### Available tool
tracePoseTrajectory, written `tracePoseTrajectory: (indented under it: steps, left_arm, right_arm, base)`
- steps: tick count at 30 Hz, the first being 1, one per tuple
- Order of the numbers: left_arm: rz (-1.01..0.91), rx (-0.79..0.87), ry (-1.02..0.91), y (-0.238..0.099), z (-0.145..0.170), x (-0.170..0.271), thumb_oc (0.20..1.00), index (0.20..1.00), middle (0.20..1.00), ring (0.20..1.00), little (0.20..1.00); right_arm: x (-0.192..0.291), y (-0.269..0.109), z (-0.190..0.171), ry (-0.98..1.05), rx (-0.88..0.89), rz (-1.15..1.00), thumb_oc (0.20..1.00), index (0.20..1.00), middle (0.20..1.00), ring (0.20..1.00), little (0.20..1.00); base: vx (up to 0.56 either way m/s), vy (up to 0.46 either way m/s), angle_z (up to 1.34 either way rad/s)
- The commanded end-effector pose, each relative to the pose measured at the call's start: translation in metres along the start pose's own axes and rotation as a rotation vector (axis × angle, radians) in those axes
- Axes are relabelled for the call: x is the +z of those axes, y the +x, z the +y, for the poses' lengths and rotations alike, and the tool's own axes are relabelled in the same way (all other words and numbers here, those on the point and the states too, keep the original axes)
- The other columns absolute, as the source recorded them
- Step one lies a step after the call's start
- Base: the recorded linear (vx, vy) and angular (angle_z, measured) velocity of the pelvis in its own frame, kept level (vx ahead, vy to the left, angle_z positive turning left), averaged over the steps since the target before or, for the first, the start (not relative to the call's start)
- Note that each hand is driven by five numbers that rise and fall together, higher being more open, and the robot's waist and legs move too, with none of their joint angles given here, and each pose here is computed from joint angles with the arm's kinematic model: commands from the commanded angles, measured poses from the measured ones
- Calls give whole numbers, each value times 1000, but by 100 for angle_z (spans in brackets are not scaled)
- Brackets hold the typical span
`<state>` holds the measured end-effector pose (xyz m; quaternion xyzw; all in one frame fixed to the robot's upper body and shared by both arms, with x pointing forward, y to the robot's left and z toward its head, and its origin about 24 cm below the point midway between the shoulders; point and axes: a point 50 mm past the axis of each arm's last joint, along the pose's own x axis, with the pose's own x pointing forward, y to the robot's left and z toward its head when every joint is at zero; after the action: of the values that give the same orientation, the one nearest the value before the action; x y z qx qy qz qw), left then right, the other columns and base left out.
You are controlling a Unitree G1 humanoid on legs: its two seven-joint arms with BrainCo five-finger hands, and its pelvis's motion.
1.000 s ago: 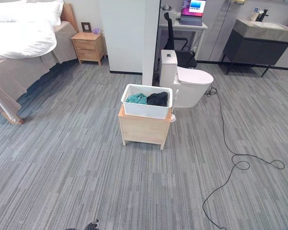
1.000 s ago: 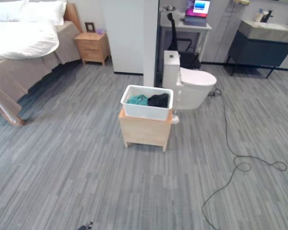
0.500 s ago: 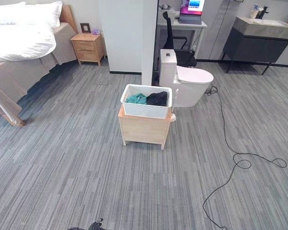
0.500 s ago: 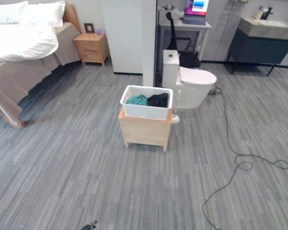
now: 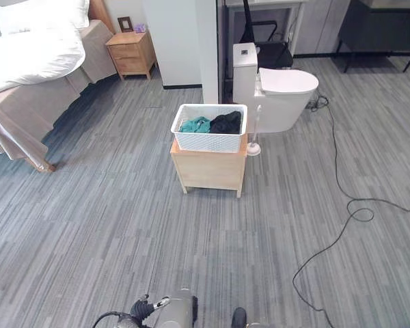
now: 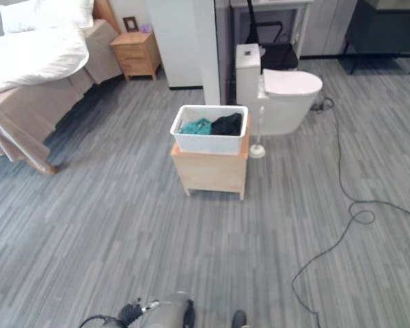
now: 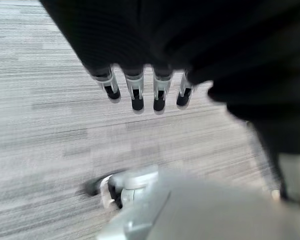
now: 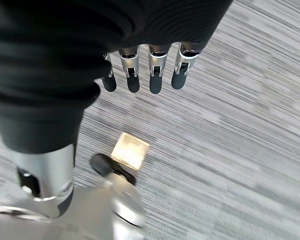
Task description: Grab the laundry basket,head to the washer,open it,put in the laundry and shut it.
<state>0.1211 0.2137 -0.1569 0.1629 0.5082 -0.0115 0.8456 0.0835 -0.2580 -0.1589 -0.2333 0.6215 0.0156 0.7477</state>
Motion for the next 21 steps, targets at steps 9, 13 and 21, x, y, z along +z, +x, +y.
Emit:
tracePoseTrajectory:
  steps: [9,13,21]
  left_arm:
    - [54,44,-15,-3,12,-16,1000,1000,1000,1000,1000]
    - [-19,37,82,0,17,3,1000,1000,1000,1000,1000]
    - [-20,79,173,3,28,12,1000,1000,1000,1000,1000]
  right_arm:
    - [-7,-1,12,6,24,11,1000,1000,1000,1000,1000]
    - [10,0,10,-9,24,-42,1000,1000,1000,1000,1000]
    - [45,-1,21,-108,49,-163,1000,1000,1000,1000,1000]
  base:
    - [372,208,-15]
    - [335,315,-15]
    - [304,109,-6]
